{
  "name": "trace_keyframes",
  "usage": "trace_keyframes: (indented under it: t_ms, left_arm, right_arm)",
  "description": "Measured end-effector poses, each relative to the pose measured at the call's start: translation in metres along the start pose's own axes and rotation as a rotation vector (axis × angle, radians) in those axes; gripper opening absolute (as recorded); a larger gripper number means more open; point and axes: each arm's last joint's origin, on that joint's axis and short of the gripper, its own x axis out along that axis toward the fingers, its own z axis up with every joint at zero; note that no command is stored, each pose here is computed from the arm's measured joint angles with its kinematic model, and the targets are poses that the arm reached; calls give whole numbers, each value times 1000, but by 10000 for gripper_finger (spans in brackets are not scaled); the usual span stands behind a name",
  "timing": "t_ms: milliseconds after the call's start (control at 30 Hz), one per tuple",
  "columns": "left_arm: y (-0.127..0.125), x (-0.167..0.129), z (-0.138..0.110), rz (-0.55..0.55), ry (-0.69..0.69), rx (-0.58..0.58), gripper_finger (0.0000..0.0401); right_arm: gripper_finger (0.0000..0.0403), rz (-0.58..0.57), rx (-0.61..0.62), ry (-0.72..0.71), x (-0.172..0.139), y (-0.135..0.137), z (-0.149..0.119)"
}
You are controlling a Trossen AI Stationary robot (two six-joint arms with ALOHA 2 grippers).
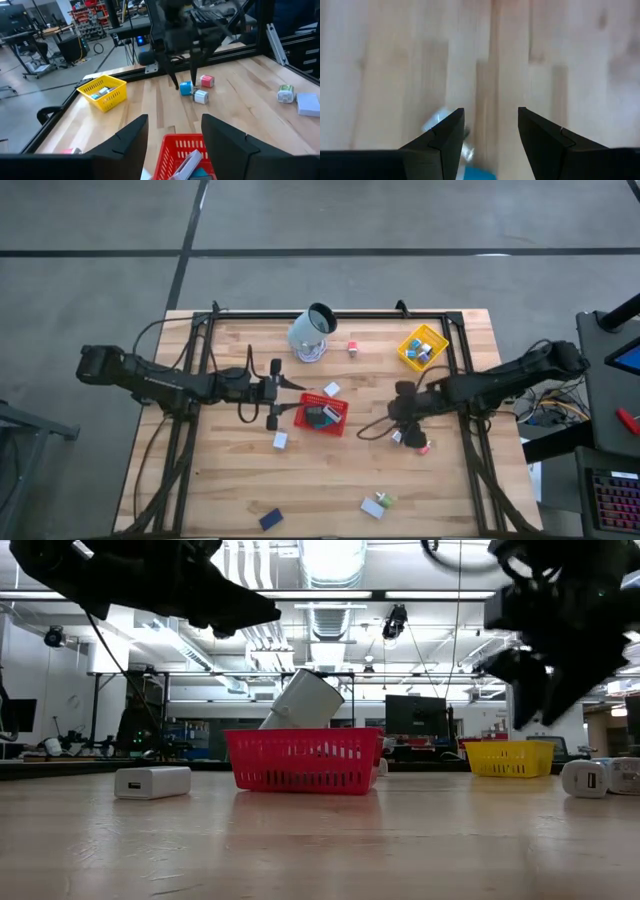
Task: Pick & Place Office items
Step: Put the white black charger adapter into the yellow basket
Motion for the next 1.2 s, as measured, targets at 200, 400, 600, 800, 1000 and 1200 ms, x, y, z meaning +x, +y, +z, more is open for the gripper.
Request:
trace_keyframes:
  t_ms: [200,400,600,800,1000,1200]
  left_arm:
    - [0,0,0,-1,0,6,186]
    - [0,0,0,-3,0,17,186]
    - [-1,0,0,-4,0,17,186]
    - [-1,0,0,-4,1,17,186]
    - [-1,0,0,-4,1,18,186]
    - [-1,0,0,-4,1,18,186]
  right_arm:
    - [178,-49,-49,191,17,17,7]
    - [178,-61,-121,242,19,34,20]
    - [178,-58,-125,283,12,44,28]
    - [178,-27,-164,293,10,57,23]
    - [178,-36,-140,315,13,59,17]
    - [178,-67,-175,334,19,58,14]
